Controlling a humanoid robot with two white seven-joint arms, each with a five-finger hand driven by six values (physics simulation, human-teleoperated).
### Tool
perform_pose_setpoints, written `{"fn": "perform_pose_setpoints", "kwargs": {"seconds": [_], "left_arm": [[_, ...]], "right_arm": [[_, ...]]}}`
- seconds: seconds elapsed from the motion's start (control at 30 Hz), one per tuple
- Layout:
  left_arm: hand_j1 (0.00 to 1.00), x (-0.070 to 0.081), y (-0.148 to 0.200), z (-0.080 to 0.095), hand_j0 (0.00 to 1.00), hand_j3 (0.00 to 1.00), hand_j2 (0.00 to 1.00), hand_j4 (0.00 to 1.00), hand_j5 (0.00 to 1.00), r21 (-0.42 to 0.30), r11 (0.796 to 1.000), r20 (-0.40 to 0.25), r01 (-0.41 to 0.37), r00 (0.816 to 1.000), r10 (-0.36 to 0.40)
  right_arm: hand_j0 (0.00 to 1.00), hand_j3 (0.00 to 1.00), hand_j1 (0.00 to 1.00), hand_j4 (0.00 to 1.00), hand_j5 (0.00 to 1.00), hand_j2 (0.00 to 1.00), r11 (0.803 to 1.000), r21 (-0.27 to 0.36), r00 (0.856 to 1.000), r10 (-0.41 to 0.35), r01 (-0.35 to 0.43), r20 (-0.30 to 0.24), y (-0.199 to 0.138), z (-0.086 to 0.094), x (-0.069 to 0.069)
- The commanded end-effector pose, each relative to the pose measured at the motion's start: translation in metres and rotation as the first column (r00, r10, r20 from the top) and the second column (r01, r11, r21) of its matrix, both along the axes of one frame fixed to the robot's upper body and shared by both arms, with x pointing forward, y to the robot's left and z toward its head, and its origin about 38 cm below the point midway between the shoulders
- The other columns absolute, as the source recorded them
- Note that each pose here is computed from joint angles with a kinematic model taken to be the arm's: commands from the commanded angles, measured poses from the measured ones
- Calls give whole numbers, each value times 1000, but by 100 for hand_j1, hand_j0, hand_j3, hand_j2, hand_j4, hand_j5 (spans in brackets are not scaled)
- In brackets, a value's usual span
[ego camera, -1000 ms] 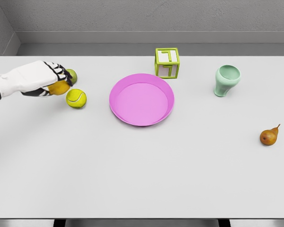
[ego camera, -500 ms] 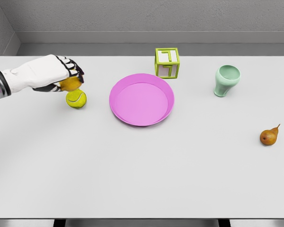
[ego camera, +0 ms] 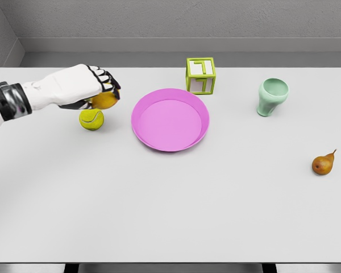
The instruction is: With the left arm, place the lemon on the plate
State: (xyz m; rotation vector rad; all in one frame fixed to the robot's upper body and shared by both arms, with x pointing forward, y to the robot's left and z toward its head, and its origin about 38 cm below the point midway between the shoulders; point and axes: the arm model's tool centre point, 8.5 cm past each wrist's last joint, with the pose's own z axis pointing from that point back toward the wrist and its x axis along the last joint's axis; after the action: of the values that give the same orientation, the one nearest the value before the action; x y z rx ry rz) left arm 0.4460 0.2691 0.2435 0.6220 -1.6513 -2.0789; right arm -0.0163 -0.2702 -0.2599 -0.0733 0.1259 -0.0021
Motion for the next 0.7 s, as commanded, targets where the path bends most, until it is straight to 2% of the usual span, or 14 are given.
{"fn": "perform_pose_setpoints", "kwargs": {"seconds": [0.0,0.17,0.37,0.4,0.53,0.6,0.67], "left_arm": [[62,-1,-7,1,62,62,62,62,62,-14,1000,2,13,1000,-13],[61,-7,-30,6,61,61,61,61,61,-18,997,18,71,997,-71],[61,-8,-62,7,61,61,61,61,61,-50,991,40,125,992,-123],[61,-9,-75,3,61,61,61,61,61,-27,987,29,161,987,-160],[61,-10,-101,0,61,61,61,61,61,-34,979,44,200,979,-199],[100,-8,-101,1,100,100,100,100,100,-42,980,55,195,980,-193],[100,-6,-92,5,100,100,100,100,100,-33,983,57,179,983,-177]], "right_arm": [[100,100,100,100,100,100,1000,0,1000,0,0,0,0,0,0],[100,100,100,100,100,100,1000,0,1000,0,0,2,0,0,1],[100,100,100,100,100,100,1000,0,1000,0,0,2,0,0,1],[100,100,100,100,100,100,1000,0,1000,0,0,0,0,0,1],[100,100,100,100,100,100,1000,0,1000,0,0,0,0,0,0],[100,100,100,100,100,100,1000,0,1000,0,0,2,0,0,1],[100,100,100,100,100,100,1000,0,1000,0,0,0,0,0,1]]}}
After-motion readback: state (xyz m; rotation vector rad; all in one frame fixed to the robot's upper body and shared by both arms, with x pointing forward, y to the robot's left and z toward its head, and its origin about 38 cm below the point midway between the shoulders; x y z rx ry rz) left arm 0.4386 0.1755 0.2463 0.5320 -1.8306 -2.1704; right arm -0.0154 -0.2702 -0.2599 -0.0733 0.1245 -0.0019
